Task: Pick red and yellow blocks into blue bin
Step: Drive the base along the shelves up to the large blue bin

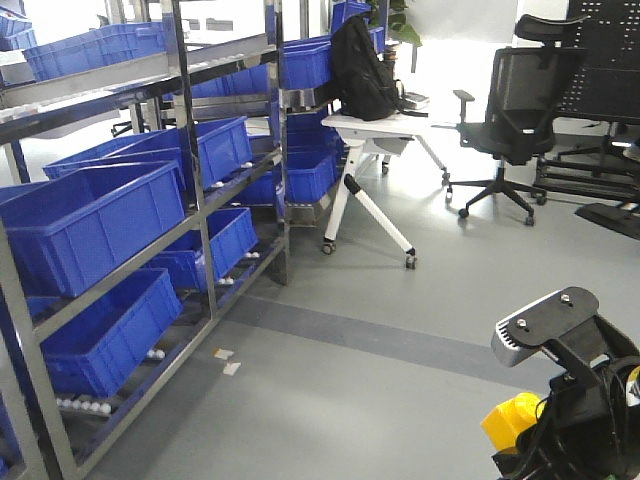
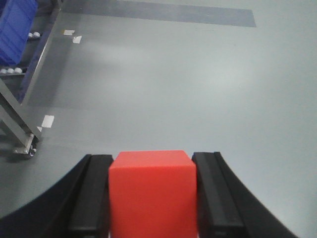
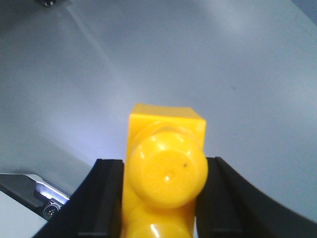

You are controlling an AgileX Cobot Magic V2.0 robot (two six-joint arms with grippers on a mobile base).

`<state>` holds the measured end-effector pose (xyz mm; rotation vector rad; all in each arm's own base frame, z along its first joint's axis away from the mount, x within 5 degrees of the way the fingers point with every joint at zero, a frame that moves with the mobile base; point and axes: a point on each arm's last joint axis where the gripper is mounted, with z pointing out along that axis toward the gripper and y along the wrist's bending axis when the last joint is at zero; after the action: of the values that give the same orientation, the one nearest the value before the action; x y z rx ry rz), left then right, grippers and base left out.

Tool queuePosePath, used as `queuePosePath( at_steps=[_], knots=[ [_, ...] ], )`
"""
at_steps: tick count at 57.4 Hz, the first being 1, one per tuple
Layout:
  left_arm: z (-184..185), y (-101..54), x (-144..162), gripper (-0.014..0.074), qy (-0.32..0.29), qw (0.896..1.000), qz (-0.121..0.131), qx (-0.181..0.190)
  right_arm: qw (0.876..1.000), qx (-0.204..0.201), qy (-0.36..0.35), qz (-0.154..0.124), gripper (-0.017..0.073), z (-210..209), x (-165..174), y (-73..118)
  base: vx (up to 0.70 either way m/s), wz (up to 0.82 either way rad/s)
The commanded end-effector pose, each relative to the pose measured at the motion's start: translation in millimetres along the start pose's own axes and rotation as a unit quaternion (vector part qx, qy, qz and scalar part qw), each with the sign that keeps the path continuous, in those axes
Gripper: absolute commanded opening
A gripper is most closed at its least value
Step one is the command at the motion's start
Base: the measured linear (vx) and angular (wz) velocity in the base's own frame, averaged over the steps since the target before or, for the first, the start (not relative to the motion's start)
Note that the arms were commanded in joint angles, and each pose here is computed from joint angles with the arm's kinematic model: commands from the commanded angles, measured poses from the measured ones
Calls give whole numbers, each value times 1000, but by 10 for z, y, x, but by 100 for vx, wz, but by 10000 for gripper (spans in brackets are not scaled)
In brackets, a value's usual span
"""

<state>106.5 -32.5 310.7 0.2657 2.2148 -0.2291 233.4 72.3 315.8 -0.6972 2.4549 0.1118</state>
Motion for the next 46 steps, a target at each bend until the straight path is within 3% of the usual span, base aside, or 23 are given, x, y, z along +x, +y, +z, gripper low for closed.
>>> queuePosePath(
  at_steps=[1, 46],
  knots=[
    [-49, -12, -130, 203, -46, 999, -3, 3, 999, 14, -50, -3, 294, -147, -104, -15, 39, 9],
    [-49, -12, -130, 203, -46, 999, -3, 3, 999, 15, -50, -3, 294, -147, -103, -16, 35, 16]
  ],
)
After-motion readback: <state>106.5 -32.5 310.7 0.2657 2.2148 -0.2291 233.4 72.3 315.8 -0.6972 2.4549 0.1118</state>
